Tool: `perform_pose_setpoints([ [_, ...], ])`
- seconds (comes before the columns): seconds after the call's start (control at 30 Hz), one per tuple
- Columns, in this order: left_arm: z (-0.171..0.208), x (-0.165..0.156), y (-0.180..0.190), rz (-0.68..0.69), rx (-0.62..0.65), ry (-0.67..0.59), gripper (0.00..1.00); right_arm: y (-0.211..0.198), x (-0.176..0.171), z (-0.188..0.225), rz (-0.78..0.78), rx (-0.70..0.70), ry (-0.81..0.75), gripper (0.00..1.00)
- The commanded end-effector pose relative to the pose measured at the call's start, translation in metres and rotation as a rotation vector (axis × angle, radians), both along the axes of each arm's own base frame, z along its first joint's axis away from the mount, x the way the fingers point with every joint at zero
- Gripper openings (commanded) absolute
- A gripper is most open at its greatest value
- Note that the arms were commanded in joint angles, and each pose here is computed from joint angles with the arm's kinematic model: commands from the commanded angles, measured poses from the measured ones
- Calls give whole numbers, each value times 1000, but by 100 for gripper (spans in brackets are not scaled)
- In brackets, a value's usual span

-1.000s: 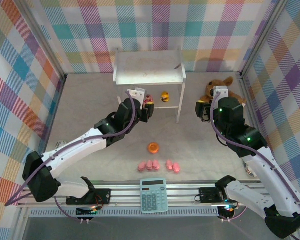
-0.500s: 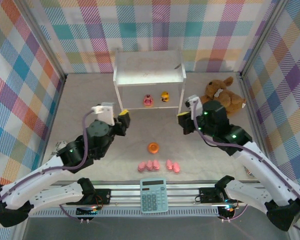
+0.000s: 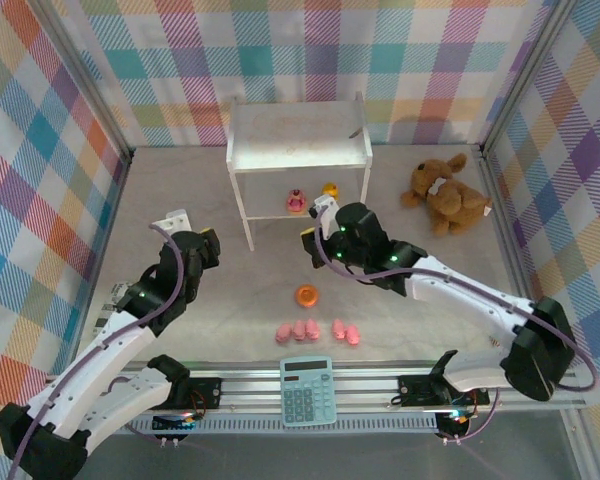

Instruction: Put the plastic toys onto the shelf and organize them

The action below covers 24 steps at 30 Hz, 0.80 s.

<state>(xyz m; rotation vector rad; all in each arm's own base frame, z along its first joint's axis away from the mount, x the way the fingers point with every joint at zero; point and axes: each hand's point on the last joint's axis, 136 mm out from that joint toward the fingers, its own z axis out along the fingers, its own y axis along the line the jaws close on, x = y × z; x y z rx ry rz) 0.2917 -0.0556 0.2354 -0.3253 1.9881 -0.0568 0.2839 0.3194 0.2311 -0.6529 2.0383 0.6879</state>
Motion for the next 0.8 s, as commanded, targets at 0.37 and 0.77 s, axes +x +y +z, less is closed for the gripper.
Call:
perform_pose_setpoints([
  [0.37, -5, 39, -17, -71, -81, -3, 54, 37, 42, -4, -53, 51, -49, 0],
  [0.77, -8, 43, -9, -68, -84, 12, 54, 55, 61, -17, -67, 34, -51, 0],
])
